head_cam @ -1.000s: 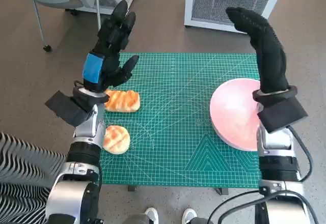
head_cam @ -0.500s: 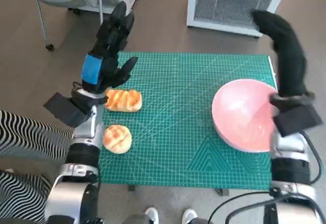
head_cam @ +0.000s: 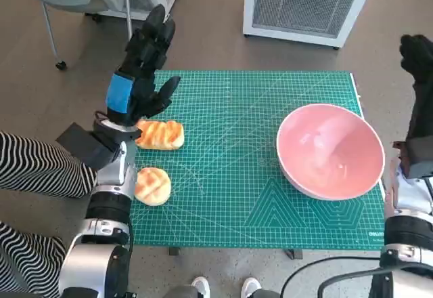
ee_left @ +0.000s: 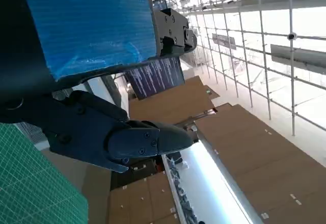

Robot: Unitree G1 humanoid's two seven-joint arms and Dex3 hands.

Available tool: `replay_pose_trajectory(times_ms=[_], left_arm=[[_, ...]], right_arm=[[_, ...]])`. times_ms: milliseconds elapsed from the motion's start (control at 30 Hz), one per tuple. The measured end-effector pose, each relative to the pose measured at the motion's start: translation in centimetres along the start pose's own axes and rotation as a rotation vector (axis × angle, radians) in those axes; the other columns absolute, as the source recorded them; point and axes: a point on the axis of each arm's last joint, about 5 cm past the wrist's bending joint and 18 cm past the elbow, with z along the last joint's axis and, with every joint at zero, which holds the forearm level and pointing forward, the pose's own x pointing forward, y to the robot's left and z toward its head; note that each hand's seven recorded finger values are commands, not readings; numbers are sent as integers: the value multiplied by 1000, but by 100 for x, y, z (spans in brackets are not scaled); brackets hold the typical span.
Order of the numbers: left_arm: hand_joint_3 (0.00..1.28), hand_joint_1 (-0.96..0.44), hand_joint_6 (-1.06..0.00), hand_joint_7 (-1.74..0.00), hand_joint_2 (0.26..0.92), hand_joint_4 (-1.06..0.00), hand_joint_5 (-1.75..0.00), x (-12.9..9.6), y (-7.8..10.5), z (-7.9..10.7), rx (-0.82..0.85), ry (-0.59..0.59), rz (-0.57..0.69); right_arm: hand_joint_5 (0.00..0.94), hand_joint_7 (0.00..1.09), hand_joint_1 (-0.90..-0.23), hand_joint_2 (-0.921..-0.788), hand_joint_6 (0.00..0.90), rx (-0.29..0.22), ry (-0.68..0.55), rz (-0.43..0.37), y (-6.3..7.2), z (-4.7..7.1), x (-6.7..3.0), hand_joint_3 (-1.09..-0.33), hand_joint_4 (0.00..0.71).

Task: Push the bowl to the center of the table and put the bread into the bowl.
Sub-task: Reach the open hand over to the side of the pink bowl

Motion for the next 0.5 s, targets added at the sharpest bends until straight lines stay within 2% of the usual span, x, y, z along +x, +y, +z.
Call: replay_pose_trajectory(times_ms=[100, 133, 500], left_arm=[[291, -541, -169, -70, 921, -186, -2, -2, 5, 0, -4, 0, -5], [289, -542, -168, -69, 921, -184, -1, -3, 7, 0, -6, -1, -5], [283, -546, -169, -58, 921, -150, 0, -56, 62, -38, -36, 20, 11]], right_arm=[[11, 422, -752, -921, 0, 16, 18, 0, 47, -6, 15, -857, 167], [17, 428, -756, -921, 15, 21, 20, 0, 61, -6, 19, -831, 180], [4, 418, -779, -921, 17, 26, 40, 79, 181, -16, 23, -837, 168]])
